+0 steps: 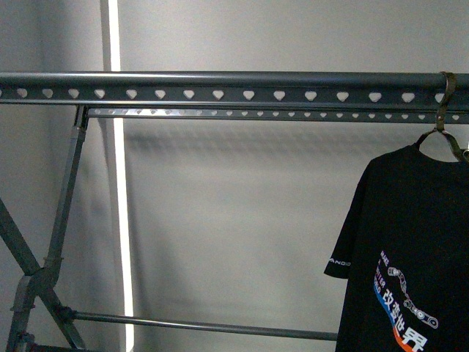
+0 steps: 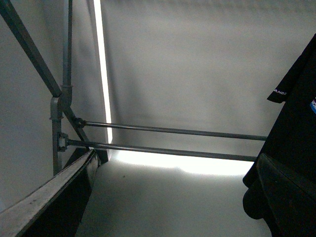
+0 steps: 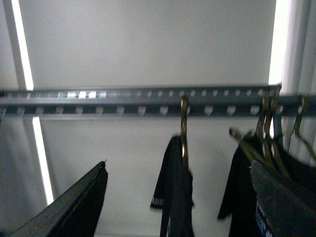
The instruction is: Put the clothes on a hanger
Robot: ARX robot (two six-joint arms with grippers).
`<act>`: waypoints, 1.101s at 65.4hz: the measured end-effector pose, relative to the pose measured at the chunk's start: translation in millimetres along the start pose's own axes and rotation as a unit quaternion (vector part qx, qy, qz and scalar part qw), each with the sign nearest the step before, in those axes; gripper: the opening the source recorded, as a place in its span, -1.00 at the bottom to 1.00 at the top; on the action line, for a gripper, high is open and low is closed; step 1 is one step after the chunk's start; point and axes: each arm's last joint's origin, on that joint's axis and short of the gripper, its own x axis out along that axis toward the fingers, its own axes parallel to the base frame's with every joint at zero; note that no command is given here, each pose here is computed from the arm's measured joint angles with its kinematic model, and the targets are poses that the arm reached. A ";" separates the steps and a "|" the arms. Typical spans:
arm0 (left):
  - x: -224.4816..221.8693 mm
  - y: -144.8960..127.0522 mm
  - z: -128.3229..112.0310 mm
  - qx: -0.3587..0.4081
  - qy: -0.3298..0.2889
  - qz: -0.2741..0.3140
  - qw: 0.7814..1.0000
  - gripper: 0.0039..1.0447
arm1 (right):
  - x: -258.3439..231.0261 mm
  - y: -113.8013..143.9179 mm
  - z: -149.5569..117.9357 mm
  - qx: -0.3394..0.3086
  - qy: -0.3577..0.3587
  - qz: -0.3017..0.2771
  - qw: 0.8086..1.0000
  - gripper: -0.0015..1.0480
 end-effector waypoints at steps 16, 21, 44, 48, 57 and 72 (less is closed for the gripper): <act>-0.1 0.0 0.2 0.000 -0.001 0.000 1.000 0.88 | -37.6 15.8 -81.1 0.001 0.146 -0.002 0.989 -0.42; -0.1 0.0 0.2 0.000 -0.001 0.000 1.000 0.88 | -42.8 18.7 -85.6 0.001 0.136 0.010 0.991 -0.66; -0.1 0.0 0.2 0.000 -0.001 0.000 1.000 0.88 | -62.2 18.7 -122.1 -0.001 0.139 0.009 0.990 -0.95; -0.1 0.0 0.2 0.000 -0.001 -0.001 1.000 0.88 | -64.0 18.7 -125.4 -0.001 0.140 0.009 0.990 -0.95; -0.1 0.0 0.2 0.000 -0.001 -0.001 1.000 0.88 | -69.5 18.6 -129.8 -0.001 0.141 0.009 0.990 -0.95; -0.2 0.0 0.2 0.000 -0.001 0.000 1.000 0.88 | -79.2 18.5 -133.5 -0.001 0.136 0.009 0.991 -0.95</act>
